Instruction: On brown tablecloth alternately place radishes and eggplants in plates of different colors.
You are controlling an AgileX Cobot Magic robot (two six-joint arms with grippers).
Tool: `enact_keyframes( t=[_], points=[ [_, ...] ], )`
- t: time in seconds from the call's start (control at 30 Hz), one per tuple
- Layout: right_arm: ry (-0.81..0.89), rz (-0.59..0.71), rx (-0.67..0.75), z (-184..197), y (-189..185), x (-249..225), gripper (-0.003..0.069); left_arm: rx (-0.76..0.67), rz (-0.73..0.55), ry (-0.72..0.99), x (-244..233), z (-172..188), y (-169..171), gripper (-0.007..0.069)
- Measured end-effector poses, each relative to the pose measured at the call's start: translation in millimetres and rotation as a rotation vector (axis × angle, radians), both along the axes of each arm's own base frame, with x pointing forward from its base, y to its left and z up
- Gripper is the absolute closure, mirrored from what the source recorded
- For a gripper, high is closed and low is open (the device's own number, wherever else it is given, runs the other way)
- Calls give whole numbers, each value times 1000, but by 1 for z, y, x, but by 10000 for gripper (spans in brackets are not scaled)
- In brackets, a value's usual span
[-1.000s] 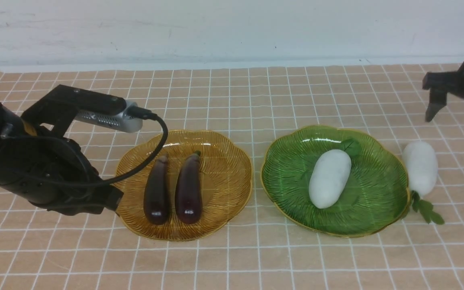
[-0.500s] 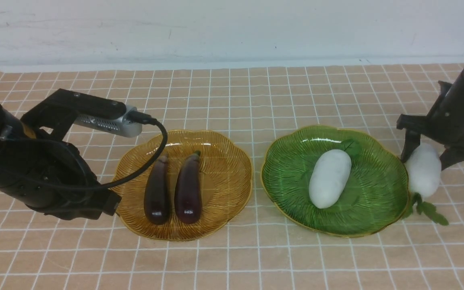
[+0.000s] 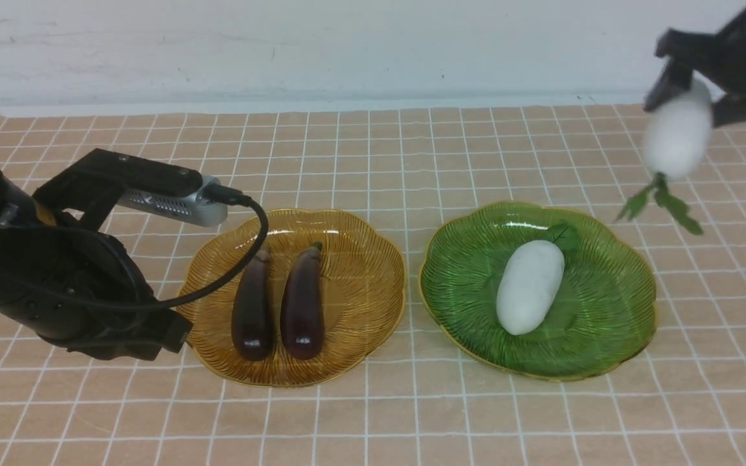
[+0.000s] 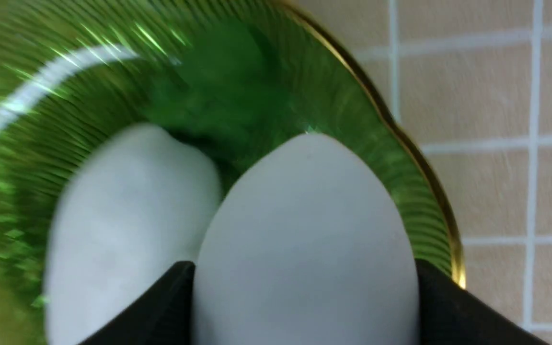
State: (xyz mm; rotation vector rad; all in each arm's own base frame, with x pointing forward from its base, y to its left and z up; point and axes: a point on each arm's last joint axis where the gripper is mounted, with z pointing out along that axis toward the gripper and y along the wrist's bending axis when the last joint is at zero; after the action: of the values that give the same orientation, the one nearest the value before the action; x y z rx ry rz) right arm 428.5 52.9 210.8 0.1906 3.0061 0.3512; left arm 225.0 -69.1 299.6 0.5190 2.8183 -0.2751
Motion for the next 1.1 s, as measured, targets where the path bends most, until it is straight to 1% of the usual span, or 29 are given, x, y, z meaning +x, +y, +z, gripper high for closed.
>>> enact_keyframes(
  t=[0.07,0.1,0.23,0.3,0.37,0.43,0.5,0.57,0.6,0.63,0.67,0.73,0.77,0.8,0.87,0.9,0.97,1.0,1.07,1.1],
  points=[
    [9,-9,-6,-2,-1,-1,167,-2,2,-11,1,0,0,629],
    [7,-12,-6,-2,0,-1,151,-4,4,-21,2,1,0,629],
    [-13,-10,-3,6,2,-3,48,-9,9,-46,4,1,-1,629],
    [-51,-7,-1,22,2,-6,14,-9,9,-46,4,1,-1,629],
    [-111,21,-1,45,1,-13,15,-9,9,-46,4,1,-1,629],
    [-202,52,-2,79,0,-26,39,-9,9,-46,4,1,-1,629],
    [-346,68,0,134,-2,-54,104,-9,9,-46,4,1,-1,629],
    [-494,76,-1,188,-6,-95,199,-9,9,-46,4,1,-1,629],
    [-567,83,-5,213,-8,-114,267,-9,9,-46,4,1,-1,629],
    [-637,88,-9,234,-10,-137,320,-9,9,-46,4,1,-1,629],
    [-690,93,-12,248,-12,-157,376,-9,9,-46,4,1,-1,629],
    [-822,120,-40,273,-18,-215,530,-12,10,-45,4,1,-1,629],
    [-883,122,-51,276,-20,-233,580,-15,10,-44,4,1,-1,629],
    [-949,116,-64,276,-23,-250,612,-22,11,-43,4,1,-2,629],
    [-1077,98,-74,266,-26,-273,654,-34,14,-42,4,2,-3,629],
    [-1133,86,-76,261,-28,-283,662,-46,17,-41,4,2,-4,629],
    [-1287,35,-80,237,-33,-307,671,-65,21,-38,4,2,-5,629],
    [-1387,3,-84,223,-36,-324,673,-72,22,-36,4,2,-6,629],
    [-1578,-67,-97,181,-43,-348,674,-79,24,-37,4,3,-6,629],
    [-1665,-94,-97,170,-45,-362,674,-81,25,-40,4,3,-6,629]
  ],
)
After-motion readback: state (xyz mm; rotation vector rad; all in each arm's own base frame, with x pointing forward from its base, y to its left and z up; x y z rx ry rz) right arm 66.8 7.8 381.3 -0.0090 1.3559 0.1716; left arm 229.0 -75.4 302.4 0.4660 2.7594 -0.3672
